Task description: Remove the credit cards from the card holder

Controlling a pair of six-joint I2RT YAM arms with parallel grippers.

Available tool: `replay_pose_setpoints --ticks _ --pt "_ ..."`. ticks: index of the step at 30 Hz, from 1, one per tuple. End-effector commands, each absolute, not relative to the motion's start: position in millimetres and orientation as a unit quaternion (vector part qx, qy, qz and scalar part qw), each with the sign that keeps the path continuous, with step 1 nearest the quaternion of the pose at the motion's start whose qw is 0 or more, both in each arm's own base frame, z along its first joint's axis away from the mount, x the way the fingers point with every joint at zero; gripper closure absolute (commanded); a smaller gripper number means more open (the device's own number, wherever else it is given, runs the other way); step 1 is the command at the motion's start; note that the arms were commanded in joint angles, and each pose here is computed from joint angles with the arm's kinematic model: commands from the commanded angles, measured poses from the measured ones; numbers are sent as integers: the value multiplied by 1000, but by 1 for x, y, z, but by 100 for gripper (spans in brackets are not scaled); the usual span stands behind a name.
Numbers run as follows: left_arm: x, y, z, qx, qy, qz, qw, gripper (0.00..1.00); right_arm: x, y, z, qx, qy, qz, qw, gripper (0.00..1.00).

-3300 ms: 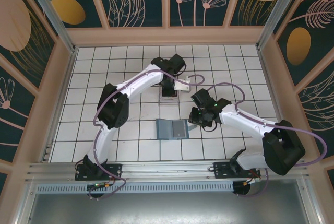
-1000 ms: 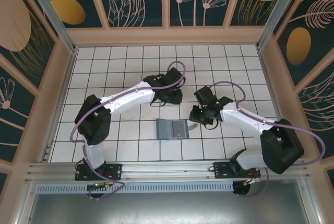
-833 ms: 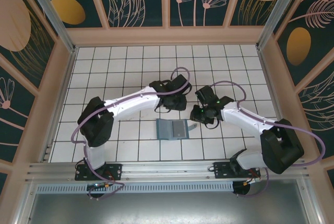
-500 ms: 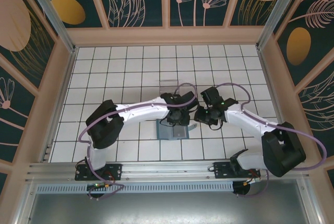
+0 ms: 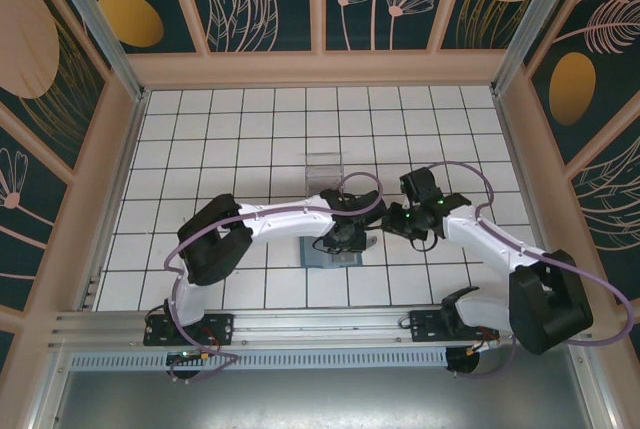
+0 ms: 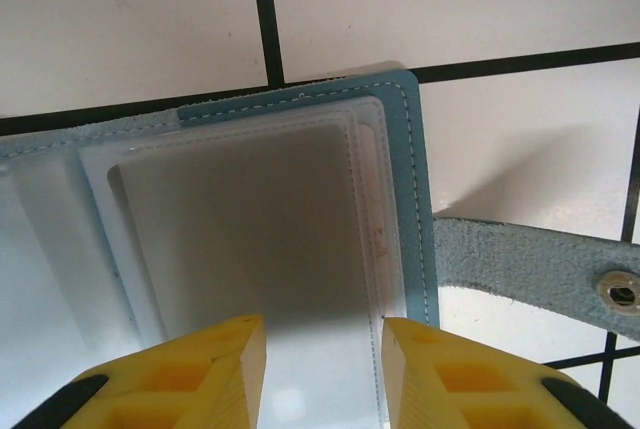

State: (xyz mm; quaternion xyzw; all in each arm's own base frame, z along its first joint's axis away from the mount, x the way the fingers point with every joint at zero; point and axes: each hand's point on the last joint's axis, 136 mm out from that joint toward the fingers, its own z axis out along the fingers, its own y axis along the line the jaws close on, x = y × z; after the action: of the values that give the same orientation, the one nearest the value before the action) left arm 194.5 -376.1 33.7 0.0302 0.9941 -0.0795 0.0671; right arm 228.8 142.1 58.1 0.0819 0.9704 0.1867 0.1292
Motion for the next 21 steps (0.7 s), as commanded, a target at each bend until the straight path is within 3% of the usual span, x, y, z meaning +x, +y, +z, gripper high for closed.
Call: replay_pose_setpoints --ticks 1,17,21 --pt "193 -368 22 24 997 -52 61 62 226 142 59 72 969 197 133 71" --pt "183 -357 -6 36 998 -27 35 54 227 144 59 74 968 201 128 71" --pt "183 -357 -8 37 998 -24 35 59 227 144 59 74 969 200 128 71"
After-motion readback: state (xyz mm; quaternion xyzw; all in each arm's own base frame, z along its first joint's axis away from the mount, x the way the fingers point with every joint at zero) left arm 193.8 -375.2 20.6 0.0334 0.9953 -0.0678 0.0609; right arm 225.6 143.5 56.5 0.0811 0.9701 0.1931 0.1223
